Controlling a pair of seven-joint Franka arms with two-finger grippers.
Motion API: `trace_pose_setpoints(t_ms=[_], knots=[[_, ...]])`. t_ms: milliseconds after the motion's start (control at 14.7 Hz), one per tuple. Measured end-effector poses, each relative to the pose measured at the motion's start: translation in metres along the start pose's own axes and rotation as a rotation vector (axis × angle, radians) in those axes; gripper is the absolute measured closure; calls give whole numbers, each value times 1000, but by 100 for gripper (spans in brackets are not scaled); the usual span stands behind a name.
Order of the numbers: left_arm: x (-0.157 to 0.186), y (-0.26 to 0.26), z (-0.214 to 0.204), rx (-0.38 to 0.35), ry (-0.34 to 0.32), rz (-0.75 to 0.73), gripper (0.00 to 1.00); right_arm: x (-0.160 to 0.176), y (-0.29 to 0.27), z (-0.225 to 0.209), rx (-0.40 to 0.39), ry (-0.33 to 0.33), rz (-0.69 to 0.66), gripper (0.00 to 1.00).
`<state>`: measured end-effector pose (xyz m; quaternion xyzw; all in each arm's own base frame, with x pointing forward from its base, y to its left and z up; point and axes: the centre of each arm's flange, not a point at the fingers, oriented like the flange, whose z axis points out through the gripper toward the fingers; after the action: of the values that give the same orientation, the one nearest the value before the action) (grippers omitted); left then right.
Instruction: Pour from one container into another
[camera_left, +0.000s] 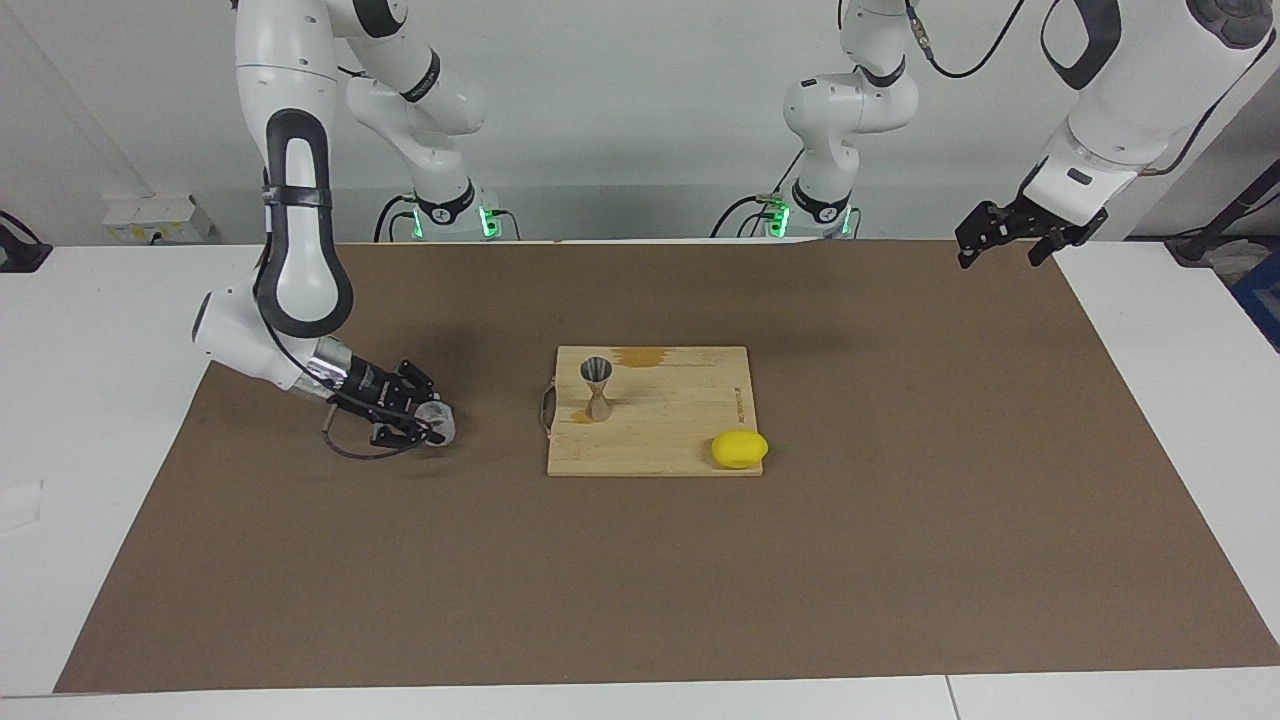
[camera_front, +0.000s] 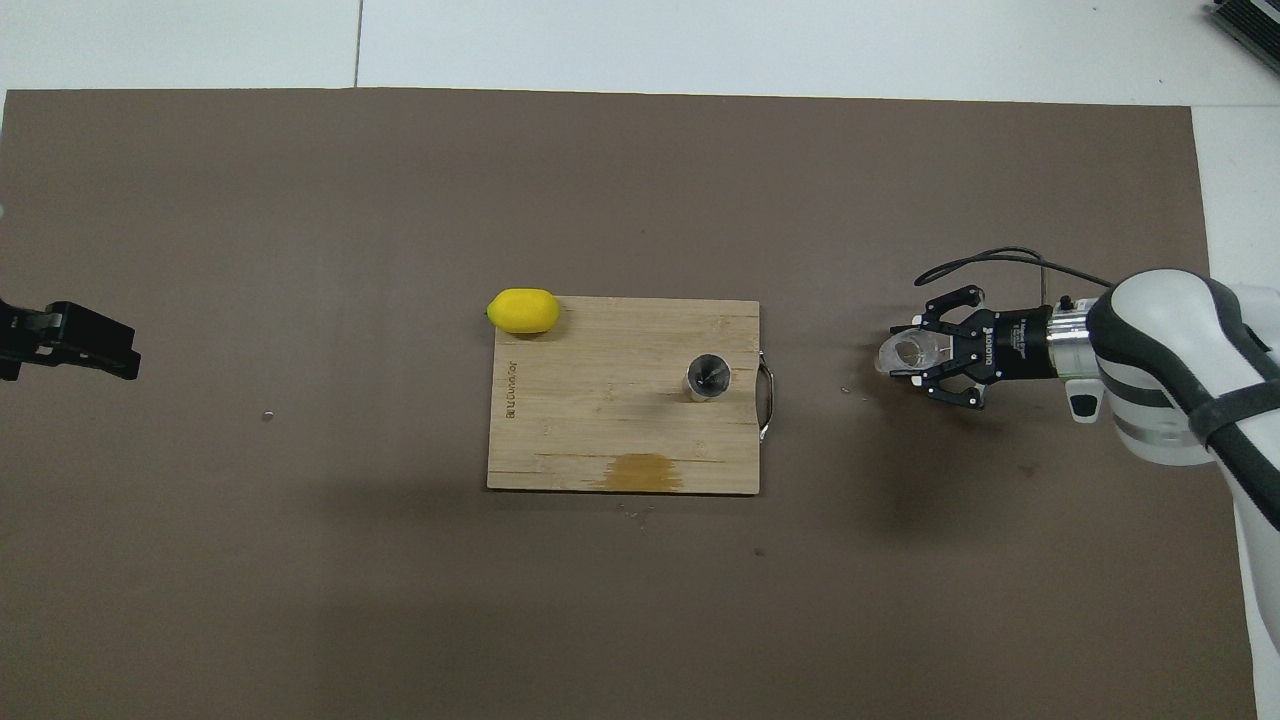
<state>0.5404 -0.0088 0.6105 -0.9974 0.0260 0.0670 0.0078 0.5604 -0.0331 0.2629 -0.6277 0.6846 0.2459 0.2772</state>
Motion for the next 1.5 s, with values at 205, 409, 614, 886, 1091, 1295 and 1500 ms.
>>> trace_pose_setpoints(t_ms=[205,409,614,886,1091,1295,1500], knots=[[0,0,0,0,0,0,0,-7,0,-2,9,3,-14,26],[0,0,0,0,0,0,0,-21,-2,-18,34,9,-44,0],[0,0,0,0,0,0,0,-36,0,-43,17,96,-144,0],[0,0,0,0,0,0,0,-61,5,-70,-30,238,-294,0],[0,0,0,0,0,0,0,-90,9,-70,-102,344,-464,0],[0,0,0,0,0,0,0,-125,14,-67,-166,430,-644,0],[0,0,0,0,0,0,0,-155,16,-78,-254,552,-854,0]])
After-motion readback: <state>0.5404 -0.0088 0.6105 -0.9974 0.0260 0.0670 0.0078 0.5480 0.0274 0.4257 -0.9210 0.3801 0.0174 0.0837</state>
